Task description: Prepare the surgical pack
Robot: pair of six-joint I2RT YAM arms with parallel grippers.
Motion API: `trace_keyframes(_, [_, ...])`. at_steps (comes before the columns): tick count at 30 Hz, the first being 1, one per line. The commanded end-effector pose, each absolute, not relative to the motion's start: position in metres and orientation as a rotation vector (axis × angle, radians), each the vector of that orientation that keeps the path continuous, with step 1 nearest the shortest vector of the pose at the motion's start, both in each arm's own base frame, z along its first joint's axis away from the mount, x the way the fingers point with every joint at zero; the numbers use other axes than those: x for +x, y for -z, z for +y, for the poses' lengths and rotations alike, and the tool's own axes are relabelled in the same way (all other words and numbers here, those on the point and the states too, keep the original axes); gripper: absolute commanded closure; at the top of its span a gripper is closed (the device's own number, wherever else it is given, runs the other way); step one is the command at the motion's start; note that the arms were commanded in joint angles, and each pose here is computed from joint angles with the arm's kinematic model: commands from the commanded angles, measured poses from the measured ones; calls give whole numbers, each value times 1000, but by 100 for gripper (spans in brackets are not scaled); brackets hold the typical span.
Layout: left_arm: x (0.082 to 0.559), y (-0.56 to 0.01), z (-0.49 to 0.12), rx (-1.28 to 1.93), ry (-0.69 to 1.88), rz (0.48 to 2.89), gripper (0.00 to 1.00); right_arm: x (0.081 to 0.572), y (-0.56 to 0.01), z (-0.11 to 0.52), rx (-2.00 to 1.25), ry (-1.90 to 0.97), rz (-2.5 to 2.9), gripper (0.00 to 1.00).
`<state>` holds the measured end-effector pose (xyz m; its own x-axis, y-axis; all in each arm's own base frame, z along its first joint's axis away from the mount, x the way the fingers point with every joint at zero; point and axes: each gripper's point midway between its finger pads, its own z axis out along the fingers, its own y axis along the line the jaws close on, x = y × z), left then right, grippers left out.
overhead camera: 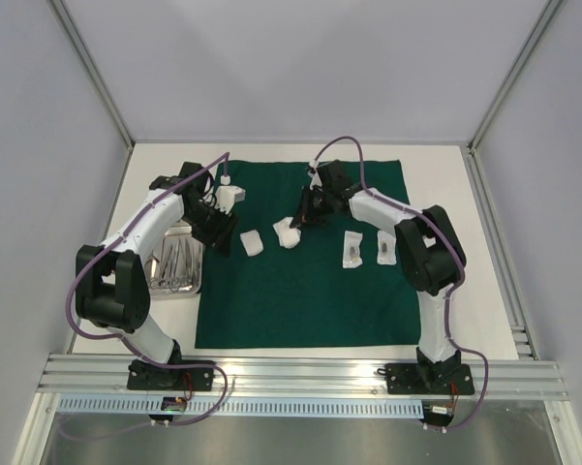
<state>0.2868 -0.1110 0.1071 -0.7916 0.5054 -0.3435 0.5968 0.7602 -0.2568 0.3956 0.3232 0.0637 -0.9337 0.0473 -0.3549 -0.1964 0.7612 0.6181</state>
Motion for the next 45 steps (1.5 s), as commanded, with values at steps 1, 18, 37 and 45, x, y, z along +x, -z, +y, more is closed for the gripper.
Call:
trace_keyframes(1, [287, -120, -113, 885, 511, 2647, 41, 394, -128, 341, -141, -1087, 2440, 99])
trace_keyframes(18, [287, -117, -111, 882, 495, 2660, 41, 371, -90, 433, -138, -1295, 2486, 100])
trace_keyframes(37, [295, -113, -114, 826, 505, 2668, 41, 380, -82, 414, -224, -1050, 2514, 51])
trace_keyframes(45, [325, -116, -134, 608, 577, 2633, 27, 373, -112, 409, -269, -1077, 2455, 44])
